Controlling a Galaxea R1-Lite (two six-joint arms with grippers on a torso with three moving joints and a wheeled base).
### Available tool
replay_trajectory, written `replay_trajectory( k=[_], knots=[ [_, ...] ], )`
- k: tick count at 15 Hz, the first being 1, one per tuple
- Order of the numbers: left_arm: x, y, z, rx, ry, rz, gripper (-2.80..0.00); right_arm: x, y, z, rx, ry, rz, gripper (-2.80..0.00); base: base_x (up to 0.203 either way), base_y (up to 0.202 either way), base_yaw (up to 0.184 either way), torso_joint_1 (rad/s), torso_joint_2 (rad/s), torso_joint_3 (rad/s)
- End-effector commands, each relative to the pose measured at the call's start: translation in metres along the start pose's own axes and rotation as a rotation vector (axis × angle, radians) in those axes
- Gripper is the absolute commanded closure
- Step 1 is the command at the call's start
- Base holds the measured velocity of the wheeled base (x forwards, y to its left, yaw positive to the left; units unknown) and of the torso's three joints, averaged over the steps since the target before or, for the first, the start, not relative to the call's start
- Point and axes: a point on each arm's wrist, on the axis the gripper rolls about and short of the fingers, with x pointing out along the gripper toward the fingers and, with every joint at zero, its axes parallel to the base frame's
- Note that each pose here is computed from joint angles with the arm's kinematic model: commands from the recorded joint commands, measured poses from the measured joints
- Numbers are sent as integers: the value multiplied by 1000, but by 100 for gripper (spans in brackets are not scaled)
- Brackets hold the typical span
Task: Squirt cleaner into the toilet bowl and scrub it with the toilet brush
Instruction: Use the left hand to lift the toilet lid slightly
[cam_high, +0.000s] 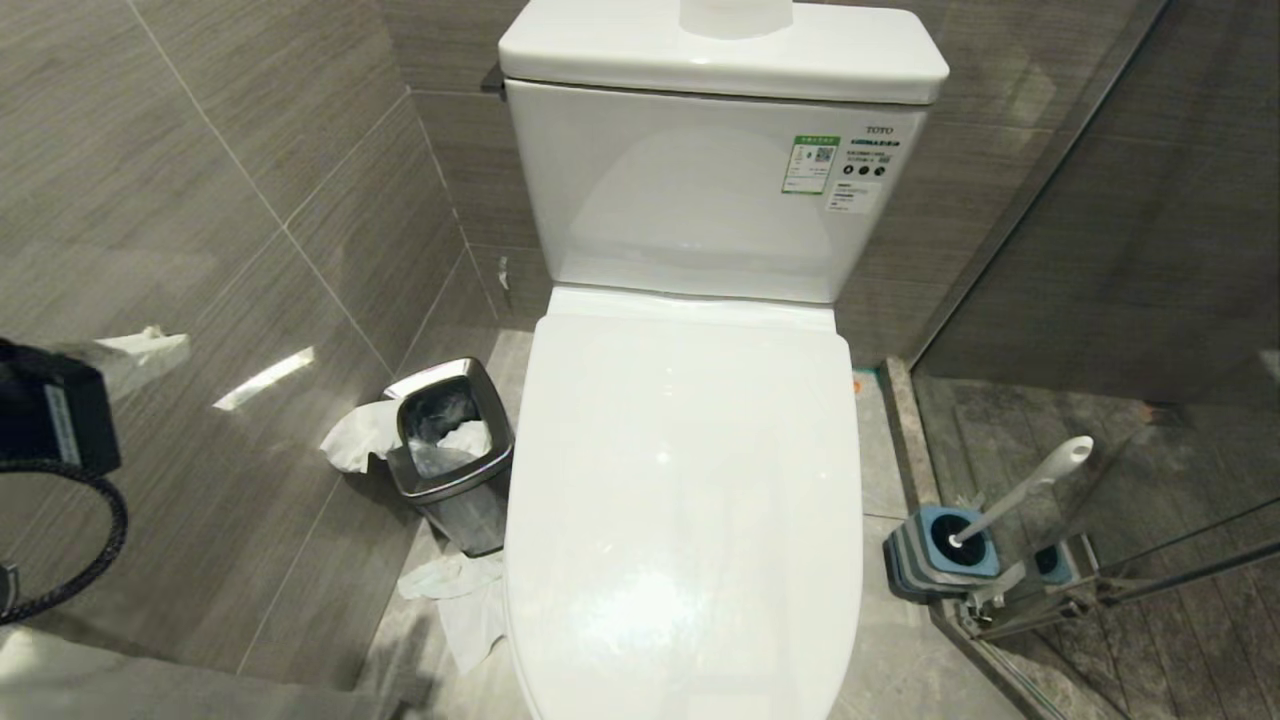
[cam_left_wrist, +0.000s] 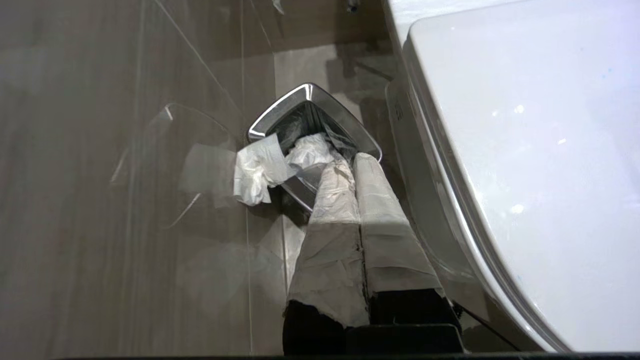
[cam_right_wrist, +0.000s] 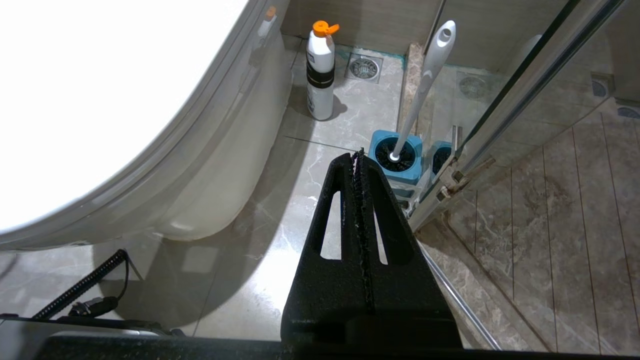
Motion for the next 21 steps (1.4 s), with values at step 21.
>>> replay_trajectory(
  k=[21],
  knots=[
    [166,-30,-139,-378,351,-346,0,0,0,0,0,0,1,0,0,0,0,0,0,0]
  ],
)
